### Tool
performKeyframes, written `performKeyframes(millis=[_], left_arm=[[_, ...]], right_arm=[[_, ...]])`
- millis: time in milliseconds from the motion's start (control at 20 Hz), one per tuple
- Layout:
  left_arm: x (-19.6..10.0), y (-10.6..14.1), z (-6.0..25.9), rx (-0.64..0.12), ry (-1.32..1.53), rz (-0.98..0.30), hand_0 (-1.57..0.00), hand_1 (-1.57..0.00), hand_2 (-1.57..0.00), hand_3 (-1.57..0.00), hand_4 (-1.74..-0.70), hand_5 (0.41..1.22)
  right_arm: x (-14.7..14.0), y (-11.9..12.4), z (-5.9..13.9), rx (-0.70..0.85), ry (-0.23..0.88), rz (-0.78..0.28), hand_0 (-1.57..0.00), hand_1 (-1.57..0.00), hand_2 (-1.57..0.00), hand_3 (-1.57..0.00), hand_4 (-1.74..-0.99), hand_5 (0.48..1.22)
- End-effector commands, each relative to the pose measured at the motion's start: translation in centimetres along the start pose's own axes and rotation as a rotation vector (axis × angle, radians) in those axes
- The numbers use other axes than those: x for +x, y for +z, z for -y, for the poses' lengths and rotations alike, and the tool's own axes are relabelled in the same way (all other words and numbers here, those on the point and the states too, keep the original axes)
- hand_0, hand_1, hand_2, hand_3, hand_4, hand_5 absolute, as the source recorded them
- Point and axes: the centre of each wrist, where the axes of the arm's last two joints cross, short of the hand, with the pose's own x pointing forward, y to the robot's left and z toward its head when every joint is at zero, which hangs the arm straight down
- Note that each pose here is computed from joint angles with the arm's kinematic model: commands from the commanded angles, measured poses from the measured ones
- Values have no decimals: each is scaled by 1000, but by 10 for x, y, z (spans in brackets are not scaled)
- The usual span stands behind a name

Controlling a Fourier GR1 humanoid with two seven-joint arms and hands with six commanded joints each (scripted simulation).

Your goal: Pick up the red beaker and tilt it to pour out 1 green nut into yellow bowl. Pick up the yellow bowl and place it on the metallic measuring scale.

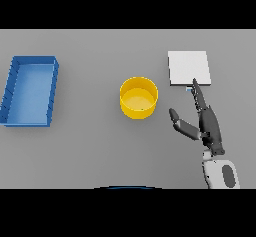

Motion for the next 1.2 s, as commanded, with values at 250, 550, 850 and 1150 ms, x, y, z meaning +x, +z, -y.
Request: performKeyframes(millis=[250,550,850,1150], left_arm=[[-74,9,75,70,320,-326,-1571,-1571,-1571,-1566,-1741,1221],[-121,44,147,66,532,-462,-1571,-1571,-1571,-1570,-1741,1221],[-122,90,200,59,629,-515,-1571,-1571,-1571,-1571,-1741,1098],[-117,111,196,-11,642,-518,-1469,-1344,-1276,-1318,-1369,774]], right_arm=[[-1,-1,6,26,3,1,1,1,1,1,-1133,640],[-6,5,6,36,0,7,1,1,1,1,-1141,673],[-6,5,7,37,16,8,1,1,1,1,-1171,677],[-8,2,5,33,6,-10,1,1,1,1,-1153,670]])
